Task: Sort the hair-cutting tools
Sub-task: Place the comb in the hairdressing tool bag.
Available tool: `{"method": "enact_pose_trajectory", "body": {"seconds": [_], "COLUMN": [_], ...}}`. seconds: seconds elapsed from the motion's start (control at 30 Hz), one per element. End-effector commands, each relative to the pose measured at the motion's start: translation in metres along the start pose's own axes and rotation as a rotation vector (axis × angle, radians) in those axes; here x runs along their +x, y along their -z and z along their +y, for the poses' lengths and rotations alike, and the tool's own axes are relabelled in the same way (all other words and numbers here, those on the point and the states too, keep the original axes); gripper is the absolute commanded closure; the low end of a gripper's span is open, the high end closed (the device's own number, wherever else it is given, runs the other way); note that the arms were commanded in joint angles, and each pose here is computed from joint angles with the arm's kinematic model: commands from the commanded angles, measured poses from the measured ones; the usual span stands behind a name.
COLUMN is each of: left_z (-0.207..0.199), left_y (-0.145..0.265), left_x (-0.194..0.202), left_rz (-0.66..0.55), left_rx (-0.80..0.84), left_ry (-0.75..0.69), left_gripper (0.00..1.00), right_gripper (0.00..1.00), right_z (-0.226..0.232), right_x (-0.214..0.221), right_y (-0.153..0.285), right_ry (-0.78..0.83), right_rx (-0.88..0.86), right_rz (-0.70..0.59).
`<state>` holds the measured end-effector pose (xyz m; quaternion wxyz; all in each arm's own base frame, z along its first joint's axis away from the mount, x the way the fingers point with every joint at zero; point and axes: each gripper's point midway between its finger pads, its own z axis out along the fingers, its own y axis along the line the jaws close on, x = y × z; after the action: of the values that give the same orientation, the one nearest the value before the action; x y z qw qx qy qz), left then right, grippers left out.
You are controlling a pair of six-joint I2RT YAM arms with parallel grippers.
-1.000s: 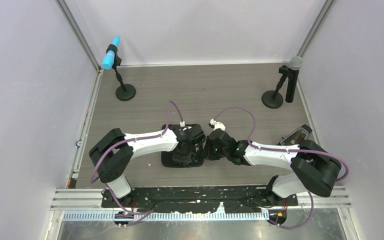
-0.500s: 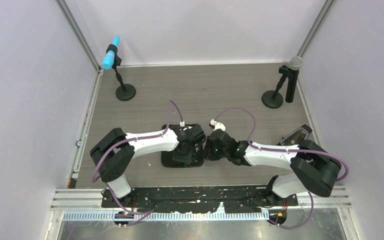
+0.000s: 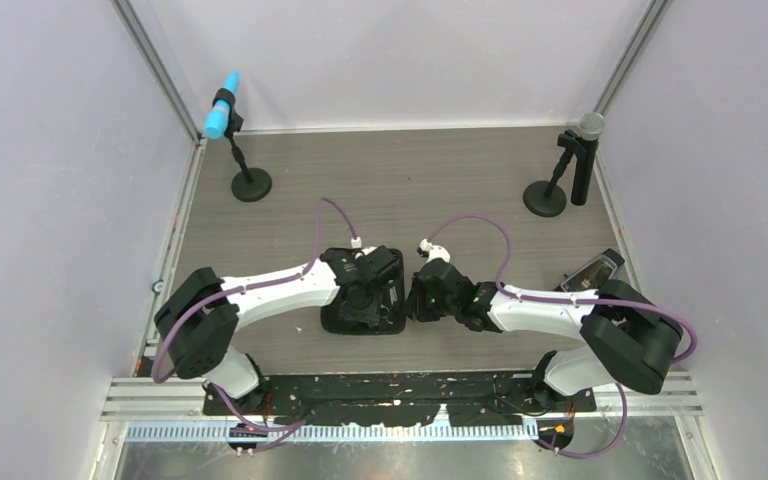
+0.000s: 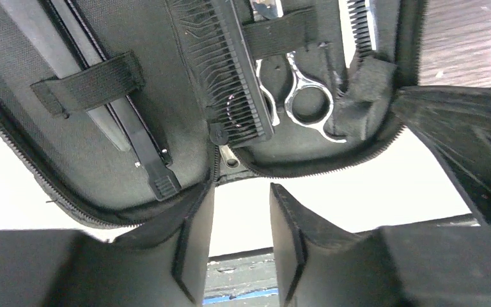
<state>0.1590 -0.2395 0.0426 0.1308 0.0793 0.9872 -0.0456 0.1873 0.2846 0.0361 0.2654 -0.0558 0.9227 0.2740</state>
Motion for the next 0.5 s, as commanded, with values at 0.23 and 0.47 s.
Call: {"method": "enact_pose_trajectory", "body": {"seconds": [0.23, 0.47], "left_z": [-0.008, 0.001], "left_y": [0.008, -0.003], "left_x": [0.0, 0.001], "left_rz": [-0.019, -0.015], "left_rx": [-0.003, -0.056], "left_ry": [0.013, 0.015], "left_gripper": [0.96, 0.96], "right_gripper": [0.94, 0.94], "right_z": [0.009, 0.009], "right_x": [-0.008, -0.009], "right_y": [0.002, 0.002], "right_ry": [0.006, 0.006], "right_rx": [-0.039, -0.042], "right_rz": [-0.033, -0.033]}}
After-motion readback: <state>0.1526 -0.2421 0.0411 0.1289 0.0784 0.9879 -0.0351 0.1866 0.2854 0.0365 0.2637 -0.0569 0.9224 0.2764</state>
